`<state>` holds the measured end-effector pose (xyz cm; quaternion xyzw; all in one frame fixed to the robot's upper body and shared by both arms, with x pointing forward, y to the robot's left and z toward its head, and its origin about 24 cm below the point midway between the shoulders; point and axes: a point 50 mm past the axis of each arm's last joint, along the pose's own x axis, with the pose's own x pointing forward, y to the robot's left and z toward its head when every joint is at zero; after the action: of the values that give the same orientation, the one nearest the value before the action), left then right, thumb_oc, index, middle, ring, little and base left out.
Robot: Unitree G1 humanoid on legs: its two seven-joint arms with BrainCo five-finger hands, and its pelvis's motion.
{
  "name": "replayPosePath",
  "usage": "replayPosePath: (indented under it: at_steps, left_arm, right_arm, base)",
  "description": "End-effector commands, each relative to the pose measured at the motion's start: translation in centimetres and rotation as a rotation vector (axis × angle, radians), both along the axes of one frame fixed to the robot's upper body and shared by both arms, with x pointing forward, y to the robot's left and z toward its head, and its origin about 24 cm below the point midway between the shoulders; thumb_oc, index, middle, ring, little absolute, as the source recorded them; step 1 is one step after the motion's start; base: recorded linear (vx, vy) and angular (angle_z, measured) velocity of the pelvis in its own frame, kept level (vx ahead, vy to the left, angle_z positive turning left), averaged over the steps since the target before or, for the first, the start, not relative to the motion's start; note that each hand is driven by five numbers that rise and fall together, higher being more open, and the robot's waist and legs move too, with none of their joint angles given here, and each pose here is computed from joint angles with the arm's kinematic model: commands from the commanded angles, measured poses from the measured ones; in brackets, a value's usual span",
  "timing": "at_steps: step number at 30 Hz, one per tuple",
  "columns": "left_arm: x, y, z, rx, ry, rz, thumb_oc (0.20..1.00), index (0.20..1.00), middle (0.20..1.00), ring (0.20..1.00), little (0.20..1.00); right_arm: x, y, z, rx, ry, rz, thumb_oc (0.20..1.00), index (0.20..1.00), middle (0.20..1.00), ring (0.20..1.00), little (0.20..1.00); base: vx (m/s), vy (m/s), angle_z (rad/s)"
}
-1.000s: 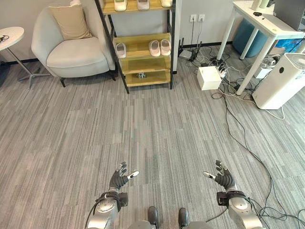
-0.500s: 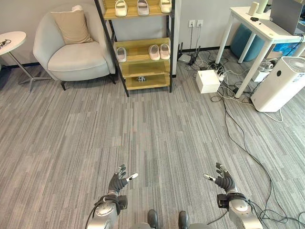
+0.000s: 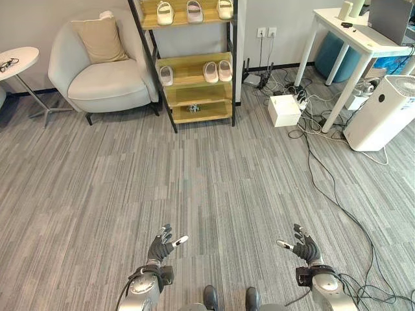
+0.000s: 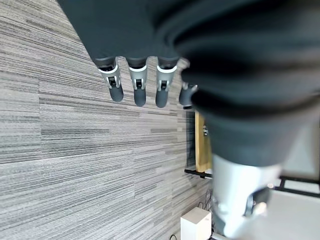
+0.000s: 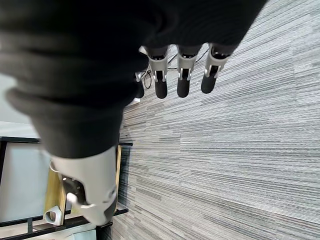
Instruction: Arrange the slippers neatly on the shoe rack.
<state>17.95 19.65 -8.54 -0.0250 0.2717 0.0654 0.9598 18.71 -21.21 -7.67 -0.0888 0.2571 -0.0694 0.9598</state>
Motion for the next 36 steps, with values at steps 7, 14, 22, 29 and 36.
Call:
replayPosePath:
  at_steps: [7,14,22,29,36]
  left_arm:
    - [2.1,3.0,3.1,0.148,-0.142,-0.037,1.000,1.000,1.000,1.000,1.000]
    - [6.5,1.6,6.8,0.191,-0.332,-0.087,1.000,1.000,1.000,1.000,1.000]
    - [6.5,-0.6,8.0,0.001,-0.414,-0.088,1.000,1.000,1.000,1.000,1.000]
    - [6.2,-1.4,8.0,-0.009,-0.412,-0.114,1.000,1.000,1.000,1.000,1.000]
    - [6.1,-0.6,8.0,0.022,-0.408,-0.076,1.000,1.000,1.000,1.000,1.000]
  right_arm:
    - [3.7,0.0,3.7,-0.031,-0.190,0.024,1.000,1.000,1.000,1.000,1.000]
    - [2.9,-1.1,3.0,-0.039,-0.149,-0.008,1.000,1.000,1.000,1.000,1.000]
    - [2.4,-2.5,3.6,-0.049,-0.171,0.015,1.000,1.000,1.000,1.000,1.000]
    - [2.4,-2.7,3.3,-0.053,-0.152,-0.010,1.000,1.000,1.000,1.000,1.000]
    - [2.1,-2.6,2.6,-0.069,-0.113,-0.016,1.000,1.000,1.000,1.000,1.000]
  base:
    - [0.03,0.157,-0.08]
    - [0.44,-0.145,0.27]
    - [0.31,-0.270,0.12]
    - [0.30,-0.074,-0.13]
    - [0.44,0.118,-0.27]
